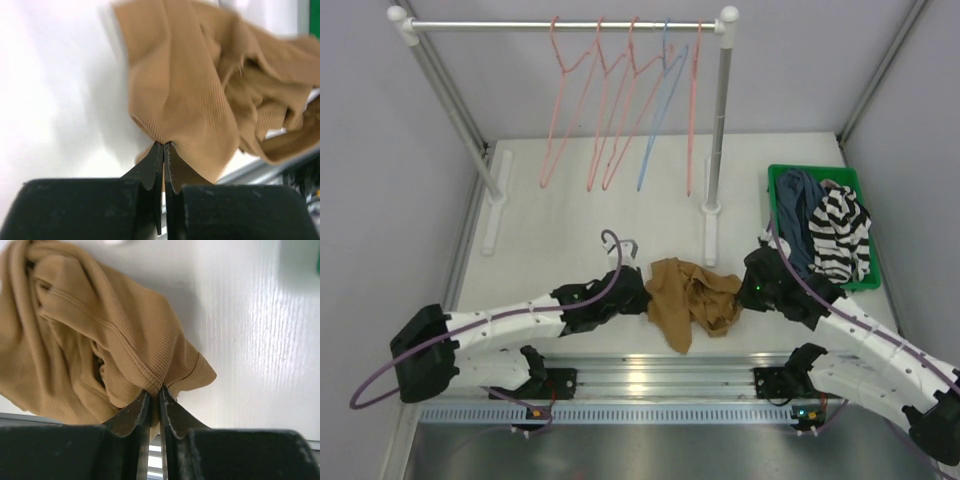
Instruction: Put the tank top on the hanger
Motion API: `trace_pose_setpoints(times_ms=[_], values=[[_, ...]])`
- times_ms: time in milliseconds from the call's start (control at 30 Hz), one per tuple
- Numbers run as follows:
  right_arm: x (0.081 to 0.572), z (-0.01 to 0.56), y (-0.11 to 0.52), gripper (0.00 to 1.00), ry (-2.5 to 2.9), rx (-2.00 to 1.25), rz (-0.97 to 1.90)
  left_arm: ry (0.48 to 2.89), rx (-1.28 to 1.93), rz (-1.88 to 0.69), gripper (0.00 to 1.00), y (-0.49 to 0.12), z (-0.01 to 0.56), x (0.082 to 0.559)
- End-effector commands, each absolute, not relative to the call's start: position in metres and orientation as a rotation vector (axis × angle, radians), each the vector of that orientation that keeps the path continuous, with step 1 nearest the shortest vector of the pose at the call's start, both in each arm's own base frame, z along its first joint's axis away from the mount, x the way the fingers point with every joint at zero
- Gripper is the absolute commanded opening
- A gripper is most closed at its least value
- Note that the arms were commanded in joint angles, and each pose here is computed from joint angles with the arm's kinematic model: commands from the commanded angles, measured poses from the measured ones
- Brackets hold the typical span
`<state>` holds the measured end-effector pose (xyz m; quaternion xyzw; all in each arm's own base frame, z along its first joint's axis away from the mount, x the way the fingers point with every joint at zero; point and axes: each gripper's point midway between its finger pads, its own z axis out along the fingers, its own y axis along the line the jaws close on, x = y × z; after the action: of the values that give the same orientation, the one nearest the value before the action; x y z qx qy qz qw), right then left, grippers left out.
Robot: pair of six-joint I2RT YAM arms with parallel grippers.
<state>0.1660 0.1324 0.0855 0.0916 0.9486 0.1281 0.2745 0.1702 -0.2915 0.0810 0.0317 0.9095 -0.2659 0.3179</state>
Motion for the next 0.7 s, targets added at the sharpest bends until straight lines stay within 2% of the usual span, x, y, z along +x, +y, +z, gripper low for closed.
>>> trace_pose_setpoints(times_ms=[0,233,400,467,533,567,633,667], values=[[0.181,0.133,0.128,0.1,2.436,0.214,0.317,2.262,-0.131,-0.437,0.0,-0.232,0.118,0.205],[0.192,0.187,0.126,0.09,2.353,0.179,0.314,2.236,-0.367,-0.262,0.0,-0.153,0.126,0.248],[0.195,0.217,0.125,0.09,2.297,0.173,0.335,2.275,-0.458,-0.218,0.0,-0.135,0.109,0.264],[0.197,0.224,0.127,0.09,2.285,0.164,0.348,2.291,-0.437,-0.292,0.0,-0.145,0.106,0.267],[0.198,0.226,0.131,0.09,2.293,0.147,0.362,2.279,-0.384,-0.384,0.11,-0.157,0.113,0.267],[0.198,0.225,0.138,0.08,2.307,0.134,0.386,2.254,-0.359,-0.438,0.28,-0.163,0.122,0.267],[0.199,0.221,0.149,0.08,2.313,0.116,0.434,2.237,-0.267,-0.553,0.41,-0.177,0.135,0.259],[0.2,0.215,0.154,0.08,2.33,0.109,0.434,2.228,-0.247,-0.58,0.51,-0.18,0.139,0.257]])
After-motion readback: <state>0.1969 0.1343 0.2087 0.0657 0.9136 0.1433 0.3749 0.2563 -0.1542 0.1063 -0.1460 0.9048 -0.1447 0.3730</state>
